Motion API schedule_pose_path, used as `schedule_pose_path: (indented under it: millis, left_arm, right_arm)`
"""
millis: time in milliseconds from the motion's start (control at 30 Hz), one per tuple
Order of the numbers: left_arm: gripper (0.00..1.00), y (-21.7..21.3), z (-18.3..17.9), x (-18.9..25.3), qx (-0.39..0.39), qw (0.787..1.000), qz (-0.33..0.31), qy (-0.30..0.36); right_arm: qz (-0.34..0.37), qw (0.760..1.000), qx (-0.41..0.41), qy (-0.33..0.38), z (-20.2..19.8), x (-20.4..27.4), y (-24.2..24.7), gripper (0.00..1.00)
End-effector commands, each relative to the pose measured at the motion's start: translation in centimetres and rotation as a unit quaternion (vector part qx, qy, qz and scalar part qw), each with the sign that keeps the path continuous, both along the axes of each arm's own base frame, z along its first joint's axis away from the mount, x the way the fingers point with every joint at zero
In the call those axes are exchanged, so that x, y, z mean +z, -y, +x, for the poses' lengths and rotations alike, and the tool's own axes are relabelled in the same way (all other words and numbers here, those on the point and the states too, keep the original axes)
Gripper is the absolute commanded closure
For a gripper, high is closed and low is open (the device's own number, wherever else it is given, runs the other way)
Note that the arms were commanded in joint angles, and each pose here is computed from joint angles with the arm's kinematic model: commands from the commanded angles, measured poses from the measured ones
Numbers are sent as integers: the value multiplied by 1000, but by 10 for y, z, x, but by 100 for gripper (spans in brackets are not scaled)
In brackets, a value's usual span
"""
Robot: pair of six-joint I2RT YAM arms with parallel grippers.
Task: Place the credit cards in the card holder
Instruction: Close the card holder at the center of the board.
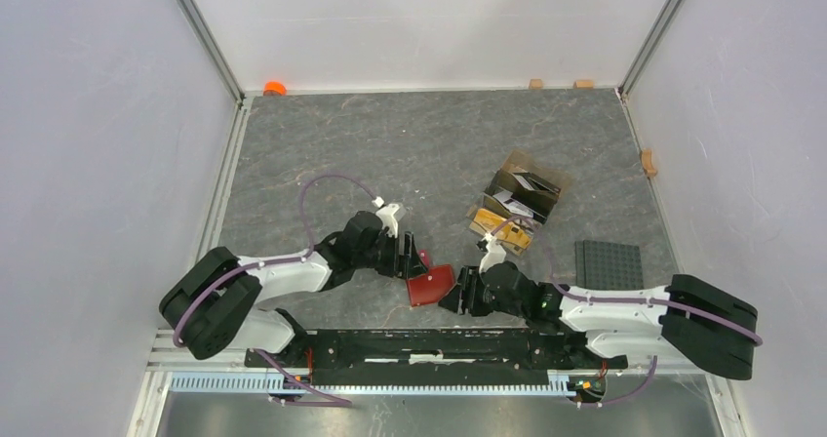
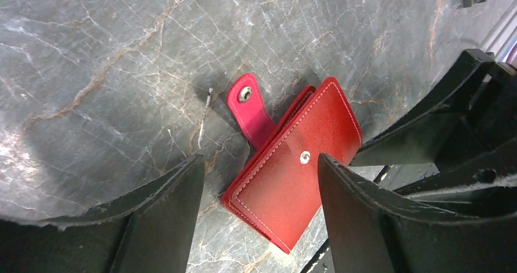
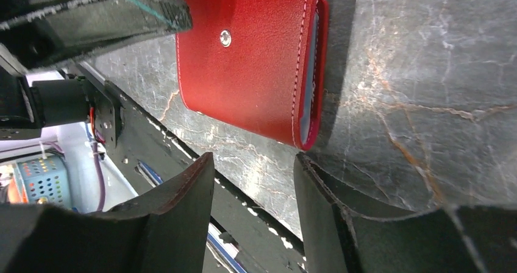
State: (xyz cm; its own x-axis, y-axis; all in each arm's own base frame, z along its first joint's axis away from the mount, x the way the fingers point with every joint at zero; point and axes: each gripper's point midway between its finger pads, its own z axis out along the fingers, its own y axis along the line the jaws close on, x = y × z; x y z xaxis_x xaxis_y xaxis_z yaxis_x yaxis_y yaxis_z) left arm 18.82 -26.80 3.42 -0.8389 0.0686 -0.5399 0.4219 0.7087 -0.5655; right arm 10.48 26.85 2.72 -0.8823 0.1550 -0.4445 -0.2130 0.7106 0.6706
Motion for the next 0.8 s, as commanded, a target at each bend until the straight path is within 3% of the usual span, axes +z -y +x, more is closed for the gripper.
schedule_pose_path:
  millis: [0,267,433,633,767]
  left_arm:
    - [24,5,-21,-3,-17,999,-41,-8]
    - [24,18,-56,14,-59,990,-124,-20]
    - [24,24,-70,21,-71,985,-154,-42]
    - [24,-1,-58,23,9,995,-88,-45]
    - [15,-33,-43,23,79,996,-7,-45]
  right_arm:
    - [19,1000,-13,-7,5,-3,-6,46]
    - [-43,993,-87,66,61,-1,18,47]
    - [-80,988,-74,108,92,3,17,49]
    - [-129,981,-58,136,102,15,25,41]
    - [-127,984,-39,120,87,21,29,36]
